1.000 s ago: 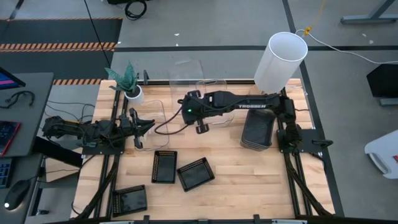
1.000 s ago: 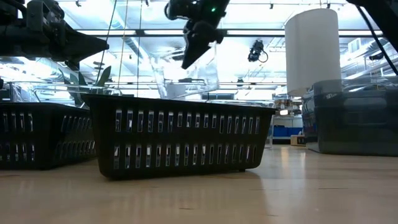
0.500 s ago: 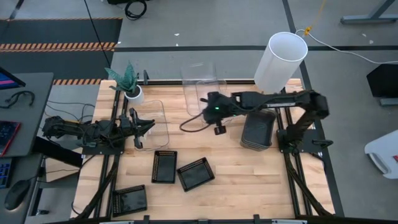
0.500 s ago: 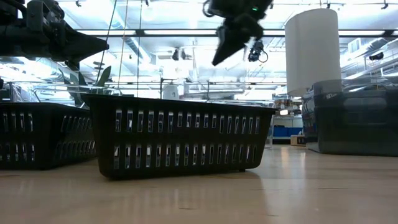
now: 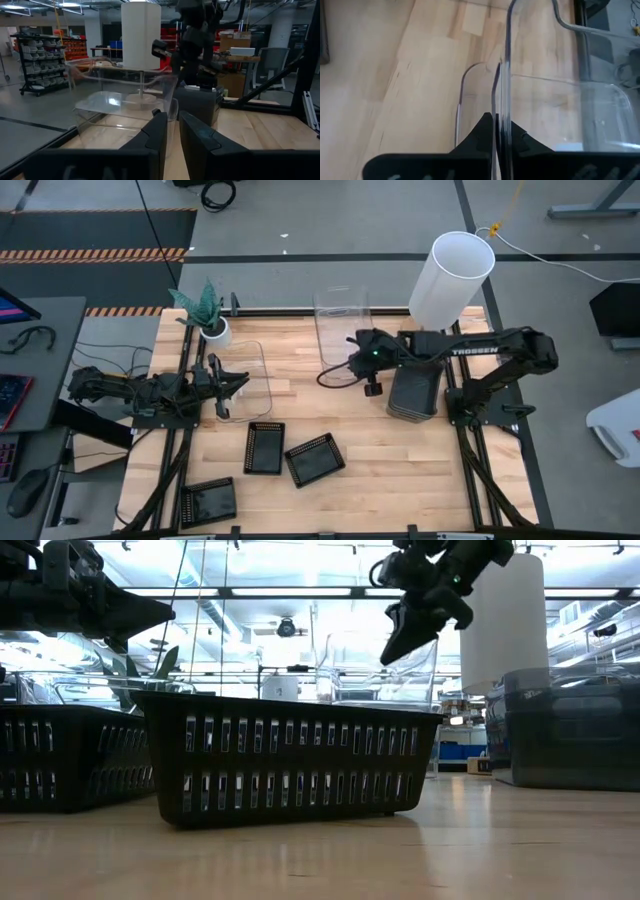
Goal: Stack baskets by color
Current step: Stack the middle transparent bin on the right transparent bin, then stack the left transparent bin on the transparent bins
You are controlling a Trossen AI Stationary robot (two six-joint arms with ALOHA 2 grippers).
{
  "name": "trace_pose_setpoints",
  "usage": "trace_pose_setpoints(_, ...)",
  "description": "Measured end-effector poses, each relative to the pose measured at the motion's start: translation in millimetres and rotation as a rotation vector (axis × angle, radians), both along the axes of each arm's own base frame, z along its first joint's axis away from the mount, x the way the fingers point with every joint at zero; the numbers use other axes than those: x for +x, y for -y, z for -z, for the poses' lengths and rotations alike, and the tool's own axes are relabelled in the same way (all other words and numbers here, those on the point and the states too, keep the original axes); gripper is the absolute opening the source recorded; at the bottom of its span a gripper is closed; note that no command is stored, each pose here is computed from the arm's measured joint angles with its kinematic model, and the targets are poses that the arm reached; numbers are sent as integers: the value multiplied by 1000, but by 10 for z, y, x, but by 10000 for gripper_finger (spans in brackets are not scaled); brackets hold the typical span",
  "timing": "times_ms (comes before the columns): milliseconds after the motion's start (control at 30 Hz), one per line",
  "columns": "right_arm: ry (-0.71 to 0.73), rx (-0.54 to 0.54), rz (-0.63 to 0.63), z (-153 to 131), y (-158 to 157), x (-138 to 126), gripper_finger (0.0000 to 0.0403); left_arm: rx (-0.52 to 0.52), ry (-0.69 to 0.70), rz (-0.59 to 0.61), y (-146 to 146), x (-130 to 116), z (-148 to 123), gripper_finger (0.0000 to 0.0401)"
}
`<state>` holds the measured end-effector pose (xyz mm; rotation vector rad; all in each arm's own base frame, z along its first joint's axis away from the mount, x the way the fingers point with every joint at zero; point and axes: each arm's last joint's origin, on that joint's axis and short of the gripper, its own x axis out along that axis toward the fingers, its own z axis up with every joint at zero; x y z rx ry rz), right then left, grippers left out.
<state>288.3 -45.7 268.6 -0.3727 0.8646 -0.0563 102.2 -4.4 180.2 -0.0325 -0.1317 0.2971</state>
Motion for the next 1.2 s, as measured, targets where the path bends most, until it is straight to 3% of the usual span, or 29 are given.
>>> trace_pose_setpoints(300, 14, 98, 9, 183, -21, -12, 21, 0, 0, 0, 0, 0, 0, 51)
trace_pose_setpoints(800, 56, 255, 84, 176, -101, 11, 119, 0, 0, 0, 0, 0, 0, 51)
trace_pose_setpoints(967, 102, 230, 88, 9, -202, 56, 130, 0, 0, 0, 0, 0, 1, 55)
trace_pose_setpoints(1200, 235, 177, -21, -130, -339, -86, 130, 0, 0, 0, 0, 0, 0, 58)
